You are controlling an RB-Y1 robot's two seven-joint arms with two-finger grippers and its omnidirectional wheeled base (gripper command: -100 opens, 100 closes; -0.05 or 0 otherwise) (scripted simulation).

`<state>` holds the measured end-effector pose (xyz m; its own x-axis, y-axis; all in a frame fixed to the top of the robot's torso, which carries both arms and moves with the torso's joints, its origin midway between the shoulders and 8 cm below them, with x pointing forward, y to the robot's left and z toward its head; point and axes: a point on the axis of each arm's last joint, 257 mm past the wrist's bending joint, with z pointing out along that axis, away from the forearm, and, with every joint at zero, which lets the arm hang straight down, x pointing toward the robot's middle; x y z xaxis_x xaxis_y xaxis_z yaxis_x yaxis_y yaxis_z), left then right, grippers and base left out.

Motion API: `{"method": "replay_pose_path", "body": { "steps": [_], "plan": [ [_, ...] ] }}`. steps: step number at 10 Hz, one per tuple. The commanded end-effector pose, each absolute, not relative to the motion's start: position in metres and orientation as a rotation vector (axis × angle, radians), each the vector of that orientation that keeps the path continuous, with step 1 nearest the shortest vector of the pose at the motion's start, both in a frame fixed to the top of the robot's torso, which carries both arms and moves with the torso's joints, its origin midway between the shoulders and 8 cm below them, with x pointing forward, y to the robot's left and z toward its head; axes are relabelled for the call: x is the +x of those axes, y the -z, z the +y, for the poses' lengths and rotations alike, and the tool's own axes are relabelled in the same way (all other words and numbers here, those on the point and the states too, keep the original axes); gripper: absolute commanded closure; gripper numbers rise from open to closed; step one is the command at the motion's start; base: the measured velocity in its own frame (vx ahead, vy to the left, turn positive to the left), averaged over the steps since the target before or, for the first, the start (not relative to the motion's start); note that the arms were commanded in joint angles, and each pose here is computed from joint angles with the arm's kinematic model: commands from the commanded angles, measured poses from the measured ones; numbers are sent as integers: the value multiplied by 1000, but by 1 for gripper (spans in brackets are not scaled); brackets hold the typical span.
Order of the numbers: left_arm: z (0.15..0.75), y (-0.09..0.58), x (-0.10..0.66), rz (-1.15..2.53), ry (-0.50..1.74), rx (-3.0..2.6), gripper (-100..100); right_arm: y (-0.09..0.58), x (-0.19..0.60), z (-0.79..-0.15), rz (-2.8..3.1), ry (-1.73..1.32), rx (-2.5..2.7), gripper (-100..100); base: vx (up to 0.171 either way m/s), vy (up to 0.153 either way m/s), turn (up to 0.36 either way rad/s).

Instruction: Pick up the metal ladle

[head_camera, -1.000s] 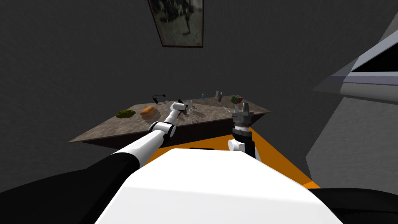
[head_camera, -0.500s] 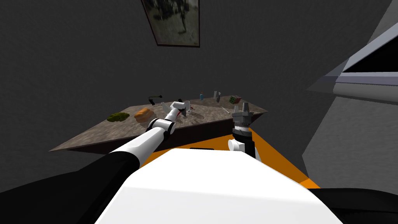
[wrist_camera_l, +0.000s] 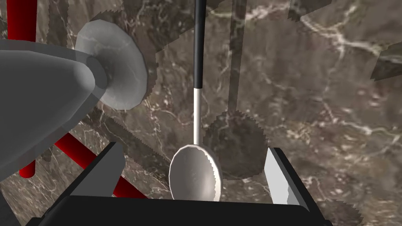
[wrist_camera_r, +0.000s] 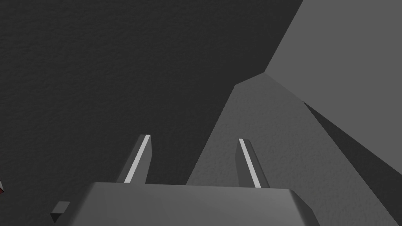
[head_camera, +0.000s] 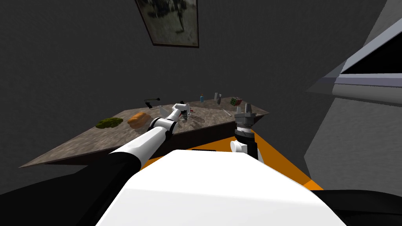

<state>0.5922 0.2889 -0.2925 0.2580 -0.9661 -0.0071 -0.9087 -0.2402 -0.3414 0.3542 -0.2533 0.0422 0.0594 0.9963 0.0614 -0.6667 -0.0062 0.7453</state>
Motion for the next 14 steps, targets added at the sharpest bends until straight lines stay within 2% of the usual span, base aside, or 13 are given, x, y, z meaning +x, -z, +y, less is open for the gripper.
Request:
{"method": "replay_pose_path", "body": {
  "steps": [1,5,6,7,10,11,14],
  "plan": [
    [291,302,579,1749,247,-2288,-100,-42,354,-253,590,-1439,718,0,75,8,-37],
    [294,322,561,1764,185,-2327,-100,-42,354,-253,590,-1439,718,0,88,15,-23],
    [294,322,561,1765,185,-2327,0,-42,354,-253,590,-1439,718,0,8,1,0],
    [295,333,559,1765,187,-2326,-100,-42,354,-253,590,-1439,718,0,25,-3,-3],
    [296,341,557,1765,186,-2327,-100,-42,354,-253,590,-1439,718,0,19,-1,4],
    [296,341,557,1765,188,-2325,100,-42,354,-253,590,-1439,718,0,0,0,0],
    [296,341,557,1765,188,-2325,100,-42,354,-253,590,-1439,718,0,0,0,0]
  ]
}}
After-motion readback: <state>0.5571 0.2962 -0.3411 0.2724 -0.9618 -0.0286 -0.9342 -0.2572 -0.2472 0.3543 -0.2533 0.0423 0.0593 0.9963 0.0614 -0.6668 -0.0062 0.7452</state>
